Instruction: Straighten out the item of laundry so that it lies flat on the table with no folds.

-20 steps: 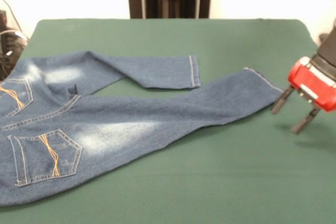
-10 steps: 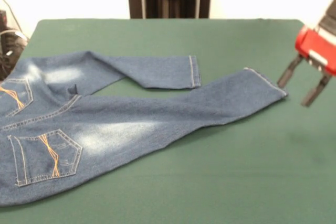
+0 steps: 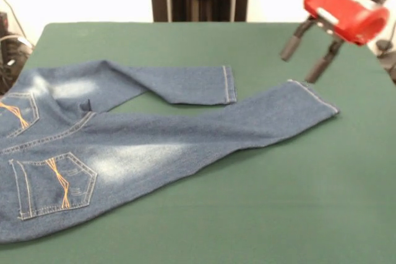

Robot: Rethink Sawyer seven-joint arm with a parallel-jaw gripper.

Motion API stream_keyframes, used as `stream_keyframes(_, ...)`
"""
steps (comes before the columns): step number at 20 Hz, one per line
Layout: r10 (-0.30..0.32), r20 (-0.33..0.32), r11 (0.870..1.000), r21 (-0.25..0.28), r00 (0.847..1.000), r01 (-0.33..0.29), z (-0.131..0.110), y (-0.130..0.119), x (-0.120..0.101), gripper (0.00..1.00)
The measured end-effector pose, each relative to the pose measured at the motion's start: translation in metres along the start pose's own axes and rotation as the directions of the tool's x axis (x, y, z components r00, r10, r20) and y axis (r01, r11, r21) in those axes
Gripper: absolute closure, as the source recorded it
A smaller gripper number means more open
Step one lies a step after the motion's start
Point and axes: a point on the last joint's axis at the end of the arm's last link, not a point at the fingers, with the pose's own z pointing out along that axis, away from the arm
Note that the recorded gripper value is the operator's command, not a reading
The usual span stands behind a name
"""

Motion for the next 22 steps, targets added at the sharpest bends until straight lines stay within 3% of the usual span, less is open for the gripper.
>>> stream_keyframes(6,0.044,-0.024,0.999,-0.004,0.999,-0.044,0.029,-0.022,-0.017,0.0)
stream_keyframes(15,0.034,-0.039,0.998,0.049,0.999,-0.032,0.055,-0.042,0.0,0.0)
stream_keyframes(22,0.022,-0.072,0.991,0.13,0.997,-0.012,0.069,-0.057,0.015,0.0)
